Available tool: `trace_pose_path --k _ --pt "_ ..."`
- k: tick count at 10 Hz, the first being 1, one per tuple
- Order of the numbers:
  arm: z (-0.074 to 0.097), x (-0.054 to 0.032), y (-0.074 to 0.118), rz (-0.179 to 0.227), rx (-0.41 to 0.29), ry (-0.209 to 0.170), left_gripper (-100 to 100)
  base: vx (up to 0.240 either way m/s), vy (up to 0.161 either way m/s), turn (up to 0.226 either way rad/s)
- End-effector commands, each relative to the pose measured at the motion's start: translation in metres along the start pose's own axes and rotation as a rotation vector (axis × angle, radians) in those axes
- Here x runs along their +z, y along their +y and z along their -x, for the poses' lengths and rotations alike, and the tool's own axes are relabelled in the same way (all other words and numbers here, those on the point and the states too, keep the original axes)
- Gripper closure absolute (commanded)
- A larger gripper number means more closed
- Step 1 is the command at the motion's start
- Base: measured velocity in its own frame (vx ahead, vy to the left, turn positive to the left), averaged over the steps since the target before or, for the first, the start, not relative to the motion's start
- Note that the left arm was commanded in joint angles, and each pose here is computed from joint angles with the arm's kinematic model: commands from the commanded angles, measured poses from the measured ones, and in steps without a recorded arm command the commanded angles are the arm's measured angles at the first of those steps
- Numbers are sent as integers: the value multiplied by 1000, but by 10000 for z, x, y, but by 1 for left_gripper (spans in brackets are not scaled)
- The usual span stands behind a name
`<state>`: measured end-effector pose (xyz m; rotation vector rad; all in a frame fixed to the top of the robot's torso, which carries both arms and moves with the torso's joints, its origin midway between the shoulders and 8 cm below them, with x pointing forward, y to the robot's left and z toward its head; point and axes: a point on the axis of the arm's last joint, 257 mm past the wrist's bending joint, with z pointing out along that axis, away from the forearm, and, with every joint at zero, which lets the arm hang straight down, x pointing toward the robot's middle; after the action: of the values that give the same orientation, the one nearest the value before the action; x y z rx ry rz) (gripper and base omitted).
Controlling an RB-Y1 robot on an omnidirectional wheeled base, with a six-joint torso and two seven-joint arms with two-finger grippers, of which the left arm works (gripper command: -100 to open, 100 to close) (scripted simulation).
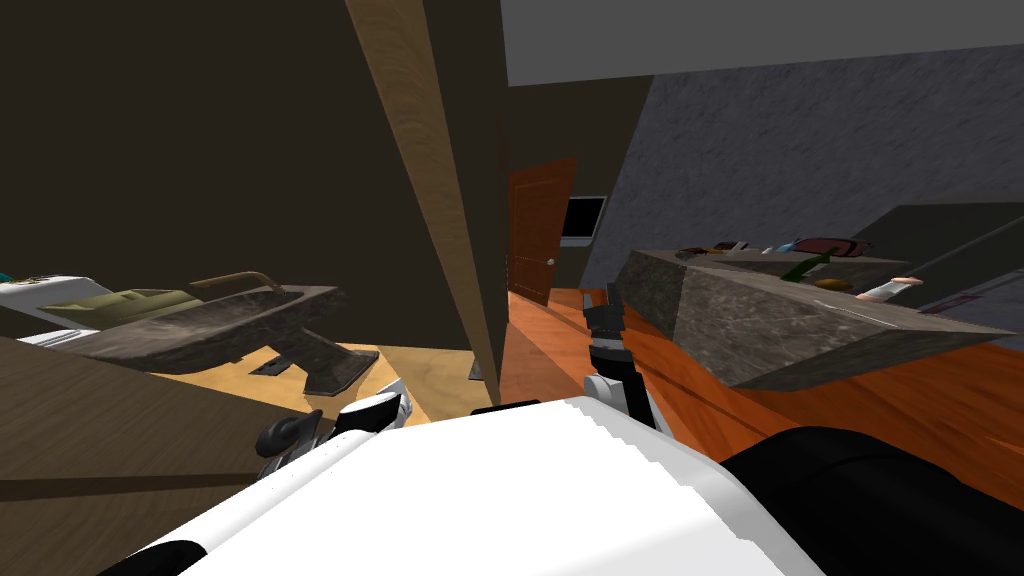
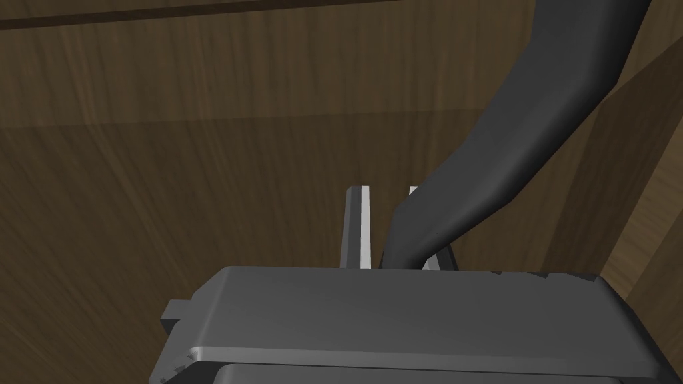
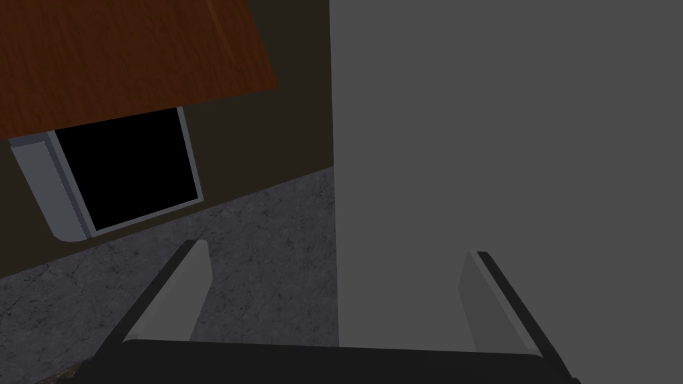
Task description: Push the door open
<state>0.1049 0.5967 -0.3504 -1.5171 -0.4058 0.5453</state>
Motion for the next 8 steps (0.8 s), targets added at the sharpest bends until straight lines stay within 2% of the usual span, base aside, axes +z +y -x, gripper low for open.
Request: trace_pose_path --k 1,3,8 --pt "-69 -31 -16 7 -8 13 100 0 40 -5" --pt "-32 -31 -8 10 -6 -1 100 -1 39 -9" --pt "-32 -31 -8 10 -6 -1 100 0 2 -3"
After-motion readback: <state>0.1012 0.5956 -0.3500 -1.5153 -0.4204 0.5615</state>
